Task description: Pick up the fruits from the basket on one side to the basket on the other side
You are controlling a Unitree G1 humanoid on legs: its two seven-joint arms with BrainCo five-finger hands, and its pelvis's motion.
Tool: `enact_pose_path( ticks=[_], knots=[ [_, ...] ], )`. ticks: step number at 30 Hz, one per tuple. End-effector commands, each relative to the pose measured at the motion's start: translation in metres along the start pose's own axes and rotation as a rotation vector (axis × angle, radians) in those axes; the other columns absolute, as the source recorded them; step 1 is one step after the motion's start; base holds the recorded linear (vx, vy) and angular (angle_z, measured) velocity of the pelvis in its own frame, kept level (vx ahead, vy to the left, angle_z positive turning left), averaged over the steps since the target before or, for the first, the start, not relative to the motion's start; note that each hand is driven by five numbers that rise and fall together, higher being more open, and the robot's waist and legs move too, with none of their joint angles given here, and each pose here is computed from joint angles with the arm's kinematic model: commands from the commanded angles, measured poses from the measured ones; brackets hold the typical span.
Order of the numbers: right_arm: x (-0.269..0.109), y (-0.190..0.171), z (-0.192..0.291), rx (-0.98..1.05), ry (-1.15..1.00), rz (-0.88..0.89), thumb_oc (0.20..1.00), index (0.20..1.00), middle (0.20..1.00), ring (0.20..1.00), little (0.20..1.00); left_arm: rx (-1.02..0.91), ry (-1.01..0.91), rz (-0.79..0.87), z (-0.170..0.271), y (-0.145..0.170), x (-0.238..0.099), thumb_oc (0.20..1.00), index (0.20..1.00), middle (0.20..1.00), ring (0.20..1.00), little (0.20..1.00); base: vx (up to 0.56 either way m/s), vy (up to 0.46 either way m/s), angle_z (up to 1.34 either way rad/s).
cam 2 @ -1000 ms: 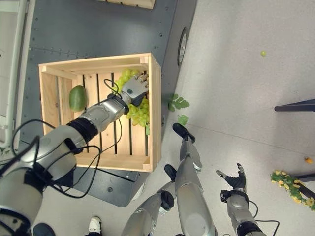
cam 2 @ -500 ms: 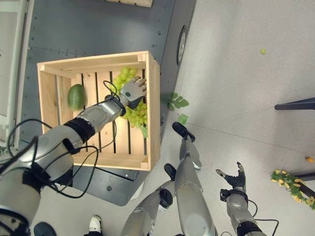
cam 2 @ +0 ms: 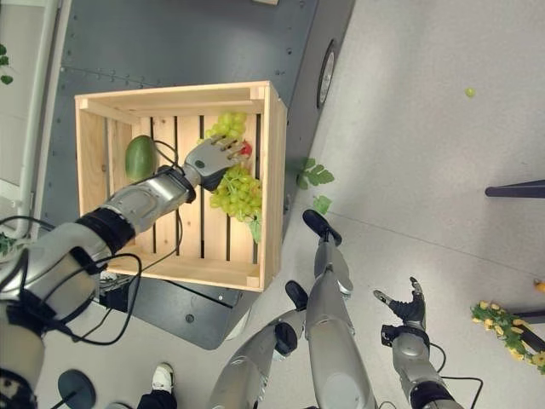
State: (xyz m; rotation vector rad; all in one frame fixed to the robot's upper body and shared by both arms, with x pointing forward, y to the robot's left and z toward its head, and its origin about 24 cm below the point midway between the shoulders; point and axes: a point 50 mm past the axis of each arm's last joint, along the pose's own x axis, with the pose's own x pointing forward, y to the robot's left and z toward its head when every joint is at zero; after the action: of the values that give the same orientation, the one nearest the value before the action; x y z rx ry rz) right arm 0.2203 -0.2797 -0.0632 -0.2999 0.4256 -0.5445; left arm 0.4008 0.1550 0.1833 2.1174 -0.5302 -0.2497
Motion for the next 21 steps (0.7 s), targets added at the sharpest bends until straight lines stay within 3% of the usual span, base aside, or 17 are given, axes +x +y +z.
enact_pose_path(
  ticks=[1, 21],
  knots=[
    [0.005, -0.018, 0.009, -0.019, -0.05, -0.047, 1.0, 1.0, 1.0, 1.0, 1.0, -0.028, 0.108, 0.05, -0.039, 0.014, -0.017, 1.0, 1.0, 1.0, 1.0, 1.0, 0.0, 0.0, 0.0],
    [0.006, -0.015, 0.011, -0.027, -0.065, -0.036, 1.0, 1.0, 1.0, 1.0, 1.0, 0.025, 0.123, 0.01, -0.026, 0.006, 0.0, 1.0, 1.0, 1.0, 1.0, 1.0, 0.0, 0.0, 0.0]
  ],
)
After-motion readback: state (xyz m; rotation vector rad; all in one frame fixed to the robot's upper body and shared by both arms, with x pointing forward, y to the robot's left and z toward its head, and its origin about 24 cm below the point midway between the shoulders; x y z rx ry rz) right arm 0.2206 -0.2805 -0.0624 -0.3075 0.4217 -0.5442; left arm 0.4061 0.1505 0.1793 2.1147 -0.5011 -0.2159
